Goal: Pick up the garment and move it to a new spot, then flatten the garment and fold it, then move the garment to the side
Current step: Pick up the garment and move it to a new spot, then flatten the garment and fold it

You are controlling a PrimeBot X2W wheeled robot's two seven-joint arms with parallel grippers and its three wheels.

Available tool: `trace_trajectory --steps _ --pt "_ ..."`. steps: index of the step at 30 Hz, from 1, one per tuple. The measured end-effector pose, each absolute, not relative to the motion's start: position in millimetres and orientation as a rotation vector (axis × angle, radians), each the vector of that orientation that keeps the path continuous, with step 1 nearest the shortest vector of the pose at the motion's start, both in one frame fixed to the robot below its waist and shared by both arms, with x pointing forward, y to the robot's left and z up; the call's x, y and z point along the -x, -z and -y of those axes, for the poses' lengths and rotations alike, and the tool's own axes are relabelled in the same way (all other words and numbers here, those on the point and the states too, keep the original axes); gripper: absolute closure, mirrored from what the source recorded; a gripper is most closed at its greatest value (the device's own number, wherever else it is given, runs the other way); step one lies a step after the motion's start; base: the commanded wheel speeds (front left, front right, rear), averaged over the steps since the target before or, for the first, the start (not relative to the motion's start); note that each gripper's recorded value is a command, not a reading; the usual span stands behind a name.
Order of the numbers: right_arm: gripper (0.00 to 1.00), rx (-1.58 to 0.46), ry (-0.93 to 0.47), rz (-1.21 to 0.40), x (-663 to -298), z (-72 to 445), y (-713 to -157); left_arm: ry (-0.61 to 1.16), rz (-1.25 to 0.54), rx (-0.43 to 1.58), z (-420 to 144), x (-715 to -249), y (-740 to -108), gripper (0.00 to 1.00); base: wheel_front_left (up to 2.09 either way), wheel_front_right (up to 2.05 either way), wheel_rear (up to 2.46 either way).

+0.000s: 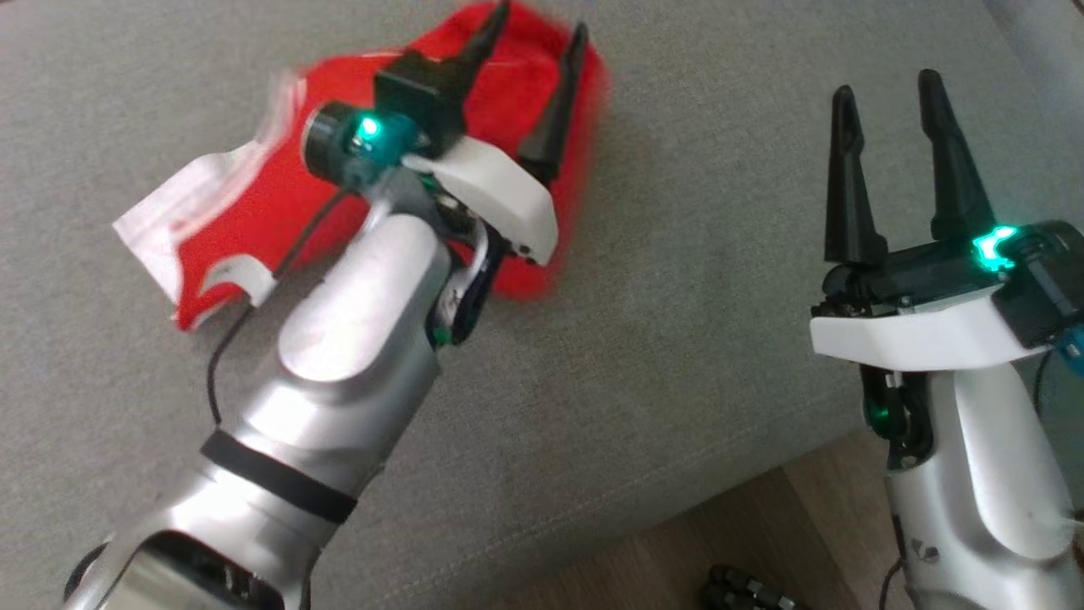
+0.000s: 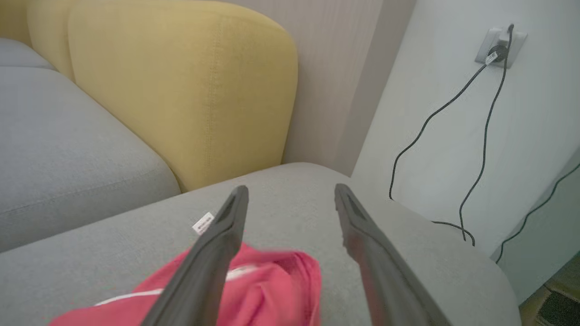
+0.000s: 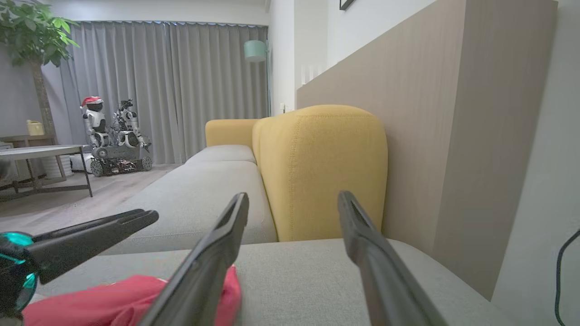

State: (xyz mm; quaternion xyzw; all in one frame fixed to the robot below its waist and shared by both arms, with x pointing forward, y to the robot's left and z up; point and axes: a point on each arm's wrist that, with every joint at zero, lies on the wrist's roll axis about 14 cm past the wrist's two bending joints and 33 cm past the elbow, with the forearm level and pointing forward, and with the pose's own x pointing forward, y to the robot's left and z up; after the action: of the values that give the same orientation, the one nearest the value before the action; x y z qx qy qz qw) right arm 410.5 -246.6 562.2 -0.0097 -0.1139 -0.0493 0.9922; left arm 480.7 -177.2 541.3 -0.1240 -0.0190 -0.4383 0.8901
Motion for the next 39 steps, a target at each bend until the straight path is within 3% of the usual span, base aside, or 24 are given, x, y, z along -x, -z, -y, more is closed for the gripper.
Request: trace_trajectory --steps 8,16,23,33,39 --pt "0.0 0.0 0.049 0.235 -425 229 -560 0.742 0.089 0.187 132 -515 -552 0.0 0.0 0.0 0.0" --pt "0.0 0.02 -0.049 0.232 -441 192 -556 0.48 0.206 0.087 11 -537 -582 0.0 0.0 0.0 0.0" --pt "0.0 -0.005 -0.096 0.198 -432 171 -543 0.308 0.132 0.069 -75 -481 -545 0.0 0.0 0.0 0.0" --pt "0.0 -0.022 -0.129 0.183 -419 157 -540 0.112 0.11 0.137 -135 -405 -527 0.0 0.0 0.0 0.0" --pt "0.0 -0.013 -0.165 0.167 -421 144 -535 0.072 0.136 0.177 -145 -396 -532 0.0 0.0 0.0 0.0"
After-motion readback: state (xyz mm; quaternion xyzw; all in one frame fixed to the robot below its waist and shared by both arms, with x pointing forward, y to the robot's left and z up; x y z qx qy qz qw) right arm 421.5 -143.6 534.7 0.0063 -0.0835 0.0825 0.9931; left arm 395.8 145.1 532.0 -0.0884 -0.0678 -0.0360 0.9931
